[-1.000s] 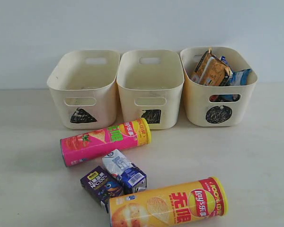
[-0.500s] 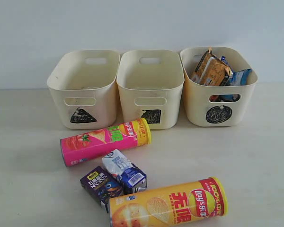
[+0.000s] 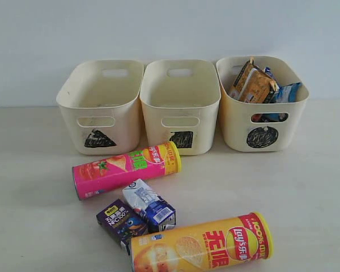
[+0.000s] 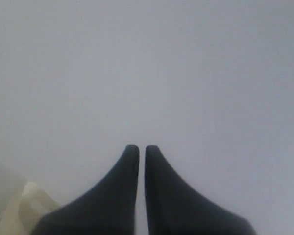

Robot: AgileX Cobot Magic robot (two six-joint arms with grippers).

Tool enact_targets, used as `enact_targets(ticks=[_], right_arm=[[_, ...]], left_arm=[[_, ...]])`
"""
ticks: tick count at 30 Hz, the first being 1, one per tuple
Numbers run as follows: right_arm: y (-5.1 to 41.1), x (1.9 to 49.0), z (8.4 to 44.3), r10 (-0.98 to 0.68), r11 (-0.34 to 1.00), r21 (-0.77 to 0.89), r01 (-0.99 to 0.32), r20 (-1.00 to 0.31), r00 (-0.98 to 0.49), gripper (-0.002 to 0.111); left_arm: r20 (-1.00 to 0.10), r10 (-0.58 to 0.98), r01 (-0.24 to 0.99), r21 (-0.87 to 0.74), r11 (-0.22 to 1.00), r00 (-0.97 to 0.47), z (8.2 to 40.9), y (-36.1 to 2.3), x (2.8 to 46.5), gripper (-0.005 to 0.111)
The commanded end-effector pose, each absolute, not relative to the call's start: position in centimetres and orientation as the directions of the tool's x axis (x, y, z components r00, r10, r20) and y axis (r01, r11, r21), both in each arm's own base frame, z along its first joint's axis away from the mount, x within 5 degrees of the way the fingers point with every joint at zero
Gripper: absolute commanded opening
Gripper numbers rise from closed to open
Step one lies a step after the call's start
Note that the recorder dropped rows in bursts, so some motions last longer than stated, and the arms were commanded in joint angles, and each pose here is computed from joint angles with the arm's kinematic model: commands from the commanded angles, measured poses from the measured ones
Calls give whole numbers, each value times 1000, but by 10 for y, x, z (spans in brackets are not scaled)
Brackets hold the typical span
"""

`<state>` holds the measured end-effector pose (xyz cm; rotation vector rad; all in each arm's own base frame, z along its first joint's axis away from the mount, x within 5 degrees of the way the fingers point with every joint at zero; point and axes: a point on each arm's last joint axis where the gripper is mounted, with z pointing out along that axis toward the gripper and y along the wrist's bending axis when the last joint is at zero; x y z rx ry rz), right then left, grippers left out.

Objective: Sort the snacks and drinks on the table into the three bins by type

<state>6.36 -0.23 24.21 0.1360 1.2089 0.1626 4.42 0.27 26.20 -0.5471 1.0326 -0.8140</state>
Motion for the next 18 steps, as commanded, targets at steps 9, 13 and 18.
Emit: enact_targets(ticks=[9,13,18], right_arm=[[3,69,218,133,990,128,-55,-988,84,0],[2,69,205,138,990,139,-27,-989,-49,0],[2,69,200,134,990,137,-16,-986,-104,0]], left_arm=[[-863,-418,104,-406,908,283,360,3,36,4],[-965,-219,-2,-222,975,144,380,6,44,4],[-988,68,77,58,995,-137,396,-4,63,4]])
